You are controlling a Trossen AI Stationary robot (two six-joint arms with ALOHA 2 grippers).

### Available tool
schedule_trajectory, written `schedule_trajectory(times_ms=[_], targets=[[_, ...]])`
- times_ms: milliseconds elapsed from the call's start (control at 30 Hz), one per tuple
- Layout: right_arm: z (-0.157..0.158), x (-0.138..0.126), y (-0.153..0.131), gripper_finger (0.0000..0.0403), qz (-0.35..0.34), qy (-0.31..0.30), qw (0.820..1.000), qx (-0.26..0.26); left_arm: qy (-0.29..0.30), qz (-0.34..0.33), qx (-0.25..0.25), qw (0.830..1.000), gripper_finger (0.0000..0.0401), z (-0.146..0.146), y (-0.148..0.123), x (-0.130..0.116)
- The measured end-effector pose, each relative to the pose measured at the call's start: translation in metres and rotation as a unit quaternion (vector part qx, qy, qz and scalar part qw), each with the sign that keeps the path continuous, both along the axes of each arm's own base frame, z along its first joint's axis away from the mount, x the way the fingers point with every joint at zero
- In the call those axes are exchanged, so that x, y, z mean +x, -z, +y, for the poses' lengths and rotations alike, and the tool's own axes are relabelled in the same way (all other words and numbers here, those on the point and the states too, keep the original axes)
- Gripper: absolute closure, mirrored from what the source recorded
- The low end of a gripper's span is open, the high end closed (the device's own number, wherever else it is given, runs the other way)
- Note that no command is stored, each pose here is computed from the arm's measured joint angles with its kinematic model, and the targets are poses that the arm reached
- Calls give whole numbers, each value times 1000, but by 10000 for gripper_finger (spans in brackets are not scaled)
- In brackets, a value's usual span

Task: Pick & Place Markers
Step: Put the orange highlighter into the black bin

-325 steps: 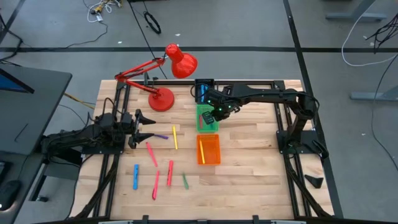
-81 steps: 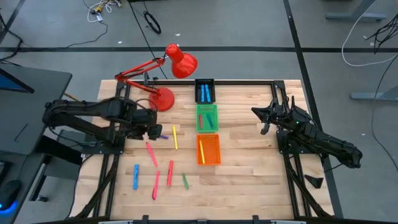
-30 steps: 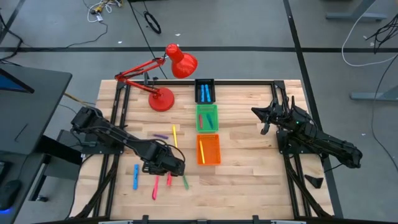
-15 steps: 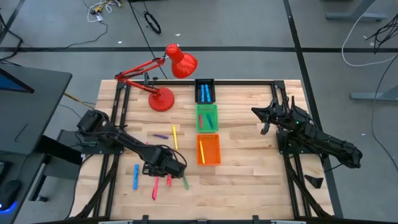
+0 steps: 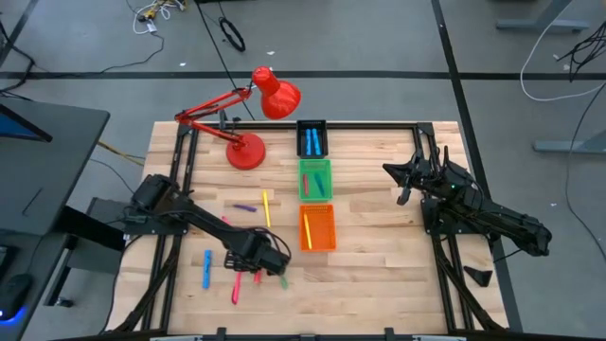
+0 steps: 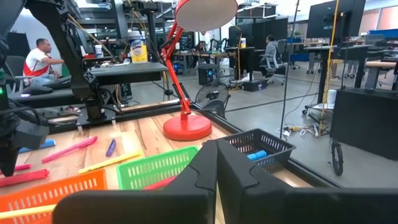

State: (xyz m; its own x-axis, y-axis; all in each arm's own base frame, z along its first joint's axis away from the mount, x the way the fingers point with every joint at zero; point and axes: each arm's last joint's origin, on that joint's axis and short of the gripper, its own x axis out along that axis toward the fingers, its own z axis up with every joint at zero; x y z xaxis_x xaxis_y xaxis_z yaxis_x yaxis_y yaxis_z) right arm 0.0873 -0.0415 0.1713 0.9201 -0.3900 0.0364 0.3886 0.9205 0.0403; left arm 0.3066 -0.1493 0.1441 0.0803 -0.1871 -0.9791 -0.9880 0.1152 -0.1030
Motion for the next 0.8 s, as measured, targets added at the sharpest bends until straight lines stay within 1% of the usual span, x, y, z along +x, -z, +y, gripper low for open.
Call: schedule_trajectory(times_ms=[100,300,400,500,800], targets=[[0,0,0,392,0,0,1000,0,5,3,0,1000,94,-2,6,2],[0,0,0,392,0,0,1000,0,30,-1,4,1000,95,-3,7,2],[0,0,0,392,0,0,1000,0,32,1,3,999,110,-3,7,1],[0,0,0,392,0,0,1000,0,36,3,6,999,143,-4,8,0],[0,0,0,392,0,0,1000,0,46,1,8,999,272,-11,8,-3]])
